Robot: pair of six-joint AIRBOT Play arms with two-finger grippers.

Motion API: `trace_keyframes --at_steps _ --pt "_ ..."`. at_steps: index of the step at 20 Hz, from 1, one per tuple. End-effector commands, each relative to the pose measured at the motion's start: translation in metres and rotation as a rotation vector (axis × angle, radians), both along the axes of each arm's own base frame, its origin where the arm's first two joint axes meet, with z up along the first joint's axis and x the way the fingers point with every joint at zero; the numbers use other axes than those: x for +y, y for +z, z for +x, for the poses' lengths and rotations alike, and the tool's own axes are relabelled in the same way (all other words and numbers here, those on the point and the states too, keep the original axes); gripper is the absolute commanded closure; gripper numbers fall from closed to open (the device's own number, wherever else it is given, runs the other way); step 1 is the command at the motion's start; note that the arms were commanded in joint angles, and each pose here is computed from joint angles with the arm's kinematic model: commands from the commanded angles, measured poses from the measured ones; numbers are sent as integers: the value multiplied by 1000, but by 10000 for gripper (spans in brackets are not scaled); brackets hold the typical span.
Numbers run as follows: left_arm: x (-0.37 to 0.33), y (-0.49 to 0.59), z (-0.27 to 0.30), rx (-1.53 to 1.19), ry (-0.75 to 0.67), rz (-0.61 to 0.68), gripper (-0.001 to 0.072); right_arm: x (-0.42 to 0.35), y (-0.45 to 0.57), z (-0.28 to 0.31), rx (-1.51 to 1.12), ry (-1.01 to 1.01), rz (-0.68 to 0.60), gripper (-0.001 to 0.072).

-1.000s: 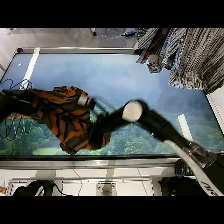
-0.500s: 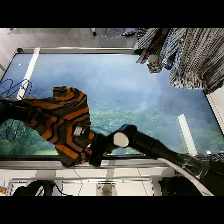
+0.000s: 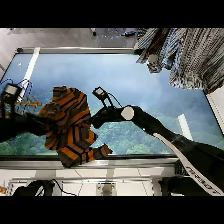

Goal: Fold the clothes and pants, and hang the long-sleeved shirts on hangers.

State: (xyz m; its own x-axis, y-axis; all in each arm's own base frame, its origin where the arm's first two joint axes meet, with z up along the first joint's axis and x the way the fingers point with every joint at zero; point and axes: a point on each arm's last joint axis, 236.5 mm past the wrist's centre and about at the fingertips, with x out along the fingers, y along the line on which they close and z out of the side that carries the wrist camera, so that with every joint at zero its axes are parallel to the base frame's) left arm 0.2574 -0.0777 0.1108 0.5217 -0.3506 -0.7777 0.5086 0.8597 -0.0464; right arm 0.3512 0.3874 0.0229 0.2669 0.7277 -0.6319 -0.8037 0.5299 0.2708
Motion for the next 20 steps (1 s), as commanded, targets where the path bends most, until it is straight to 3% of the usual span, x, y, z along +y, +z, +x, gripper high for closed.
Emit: trace_keyframes --at_steps 1,5,14,20 --pt "-8 -44 -46 233 -51 -13 689 25 -4 21 159 -111 167 182" --pt "33 -66 -54 320 100 113 688 56 -26 47 334 -216 258 183" --pt "21 -70 -89 465 43 85 689 104 -47 74 453 -350 342 150" --pt "18 -70 -93 483 31 76 689 105 -83 72 537 -407 318 152"
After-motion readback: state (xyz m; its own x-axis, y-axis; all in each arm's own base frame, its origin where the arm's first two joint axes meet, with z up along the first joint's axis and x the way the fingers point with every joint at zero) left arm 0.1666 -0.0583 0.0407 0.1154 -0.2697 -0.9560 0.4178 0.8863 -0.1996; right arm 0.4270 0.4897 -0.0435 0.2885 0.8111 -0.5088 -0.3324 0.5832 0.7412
